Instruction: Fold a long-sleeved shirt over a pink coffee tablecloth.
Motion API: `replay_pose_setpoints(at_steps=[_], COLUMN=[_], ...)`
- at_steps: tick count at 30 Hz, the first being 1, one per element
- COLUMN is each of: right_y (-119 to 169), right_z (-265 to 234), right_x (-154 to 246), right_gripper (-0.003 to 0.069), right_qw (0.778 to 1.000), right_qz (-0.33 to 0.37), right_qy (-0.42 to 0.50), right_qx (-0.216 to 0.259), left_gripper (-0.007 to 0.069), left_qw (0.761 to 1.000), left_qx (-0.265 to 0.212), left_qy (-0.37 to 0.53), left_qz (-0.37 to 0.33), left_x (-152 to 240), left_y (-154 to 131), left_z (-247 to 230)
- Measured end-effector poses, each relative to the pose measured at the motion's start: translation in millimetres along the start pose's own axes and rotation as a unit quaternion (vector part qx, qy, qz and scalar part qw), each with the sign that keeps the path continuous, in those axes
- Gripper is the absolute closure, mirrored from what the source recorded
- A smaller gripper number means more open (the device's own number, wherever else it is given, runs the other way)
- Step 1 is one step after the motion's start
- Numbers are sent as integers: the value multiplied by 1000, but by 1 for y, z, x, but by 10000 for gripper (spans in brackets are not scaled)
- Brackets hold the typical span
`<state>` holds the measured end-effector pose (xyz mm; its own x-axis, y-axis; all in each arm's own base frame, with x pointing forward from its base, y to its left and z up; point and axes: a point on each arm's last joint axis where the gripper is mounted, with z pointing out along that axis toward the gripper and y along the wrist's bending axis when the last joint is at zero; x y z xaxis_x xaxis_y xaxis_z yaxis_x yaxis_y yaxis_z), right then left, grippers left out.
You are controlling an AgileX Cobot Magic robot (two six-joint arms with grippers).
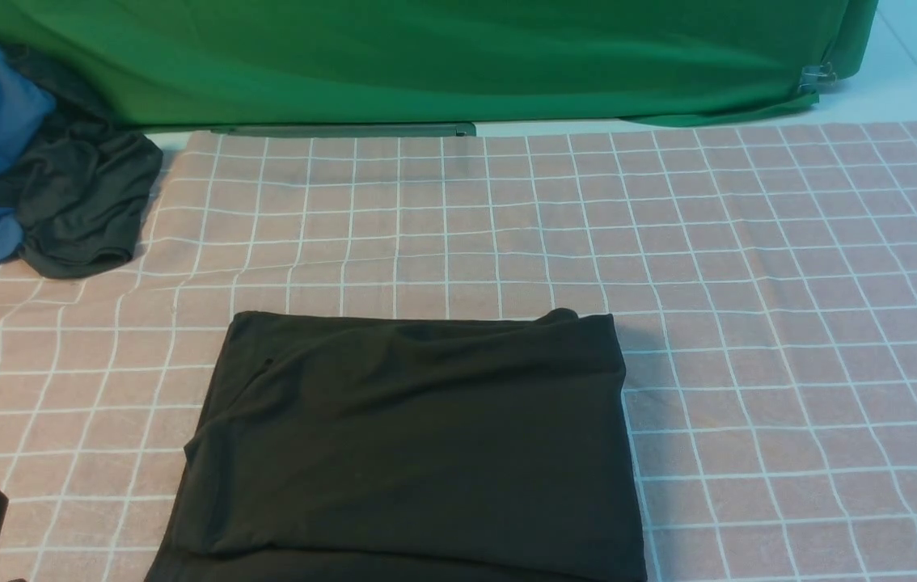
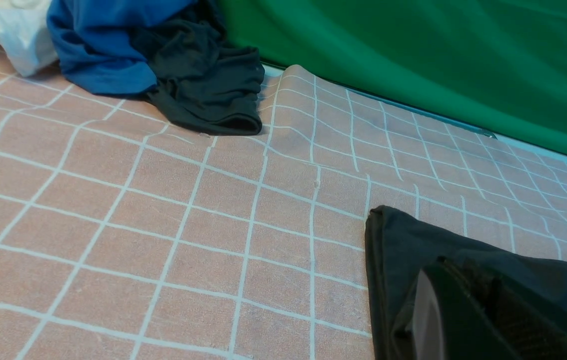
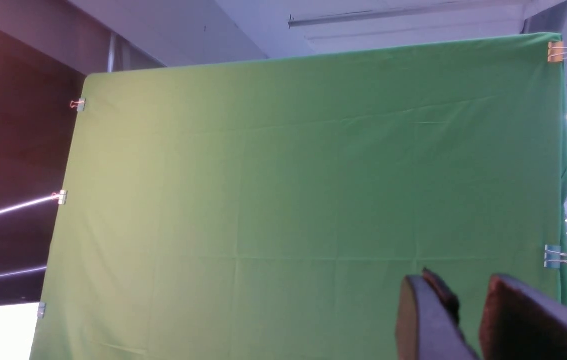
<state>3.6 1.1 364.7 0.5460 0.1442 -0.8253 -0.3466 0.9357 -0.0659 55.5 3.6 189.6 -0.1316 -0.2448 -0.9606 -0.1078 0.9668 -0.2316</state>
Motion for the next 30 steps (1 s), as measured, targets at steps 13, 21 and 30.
replay_pose_setpoints(at_steps=[13,21,30], right_y=[1,-4,-6], right_z=[-2,-27,-60], right_x=[11,115,175], right_gripper=[424,424,424], right_qw=[999,958,908], right_qz=[-24,-88,-61], right_qy=[32,253,386], right_qx=[1,106,147], left_gripper=[598,598,598], left_qw=[1000,1000,1000], left_qx=[0,-3,-3], left_qy=[0,-1,-2], left_qz=[0,13,13], left_x=[0,0,0], left_y=[0,1,1], left_z=[0,0,0])
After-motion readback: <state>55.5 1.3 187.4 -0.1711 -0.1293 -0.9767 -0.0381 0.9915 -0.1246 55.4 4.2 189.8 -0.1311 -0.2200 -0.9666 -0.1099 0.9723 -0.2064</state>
